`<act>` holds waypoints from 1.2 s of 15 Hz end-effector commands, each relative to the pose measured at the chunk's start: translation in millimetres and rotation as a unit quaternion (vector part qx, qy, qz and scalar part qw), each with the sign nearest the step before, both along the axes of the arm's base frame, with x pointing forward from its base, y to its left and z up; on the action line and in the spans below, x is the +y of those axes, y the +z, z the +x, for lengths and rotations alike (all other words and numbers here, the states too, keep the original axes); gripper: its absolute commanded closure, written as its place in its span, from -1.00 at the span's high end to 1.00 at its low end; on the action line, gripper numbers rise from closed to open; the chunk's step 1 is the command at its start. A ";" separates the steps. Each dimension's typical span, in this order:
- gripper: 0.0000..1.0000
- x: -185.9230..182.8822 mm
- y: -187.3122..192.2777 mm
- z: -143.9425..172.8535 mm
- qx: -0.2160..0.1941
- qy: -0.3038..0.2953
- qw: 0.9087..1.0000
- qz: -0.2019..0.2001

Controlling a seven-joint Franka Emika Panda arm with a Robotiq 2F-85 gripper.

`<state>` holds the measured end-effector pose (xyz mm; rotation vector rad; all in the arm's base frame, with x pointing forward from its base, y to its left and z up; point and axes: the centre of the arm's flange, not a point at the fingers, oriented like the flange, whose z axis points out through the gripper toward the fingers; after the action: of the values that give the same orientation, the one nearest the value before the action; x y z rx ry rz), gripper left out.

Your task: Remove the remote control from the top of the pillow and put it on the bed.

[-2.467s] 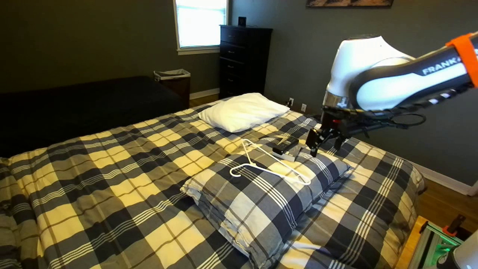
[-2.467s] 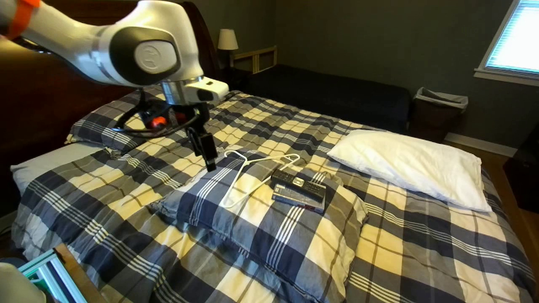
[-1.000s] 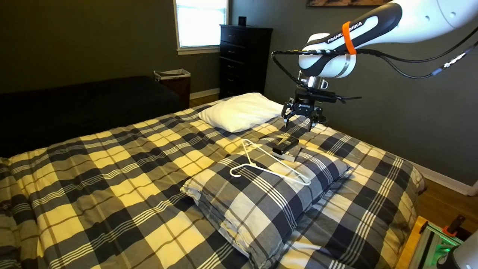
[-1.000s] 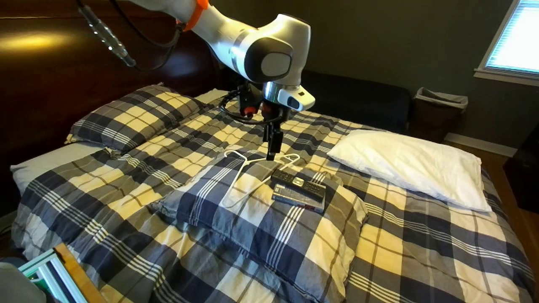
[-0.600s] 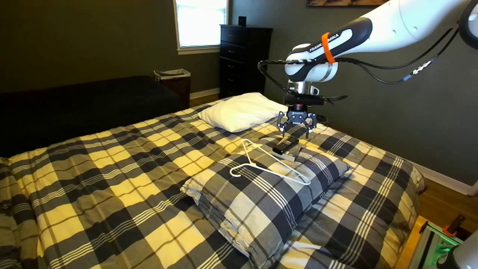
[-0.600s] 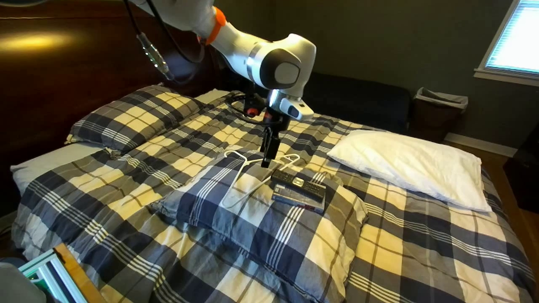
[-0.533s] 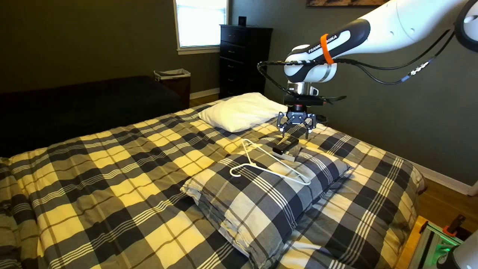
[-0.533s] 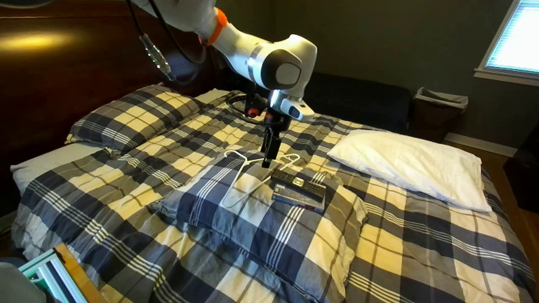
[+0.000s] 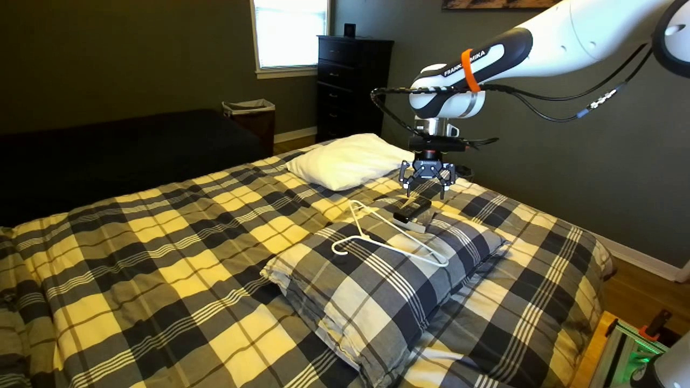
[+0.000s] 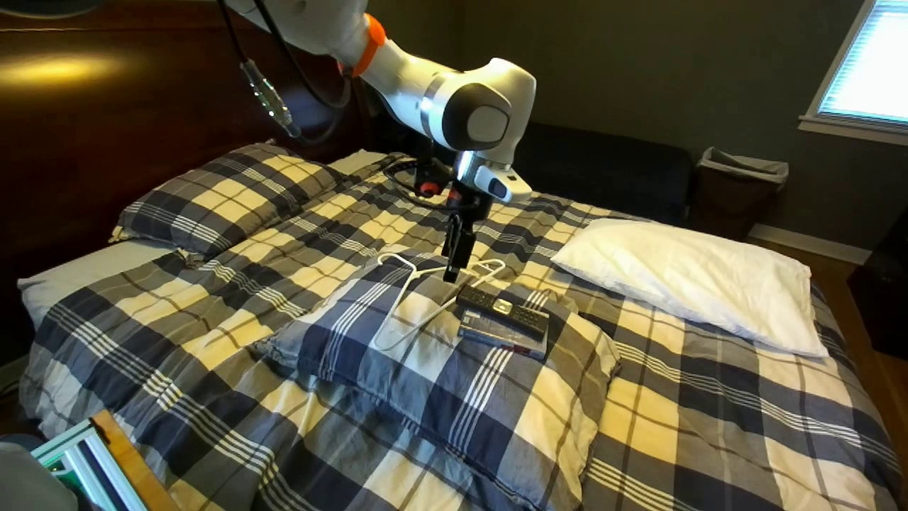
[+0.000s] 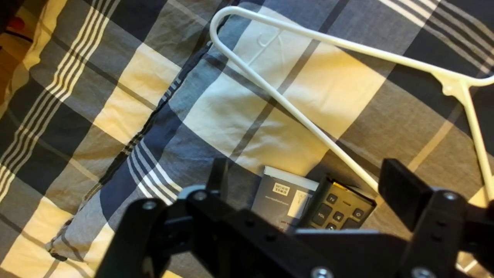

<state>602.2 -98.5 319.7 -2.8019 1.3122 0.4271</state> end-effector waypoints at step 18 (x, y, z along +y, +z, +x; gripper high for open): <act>1.00 -20.7 -68.3 31.0 -0.019 -0.102 0.994 -0.030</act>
<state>633.3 -119.1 251.3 -2.6682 1.6077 0.3301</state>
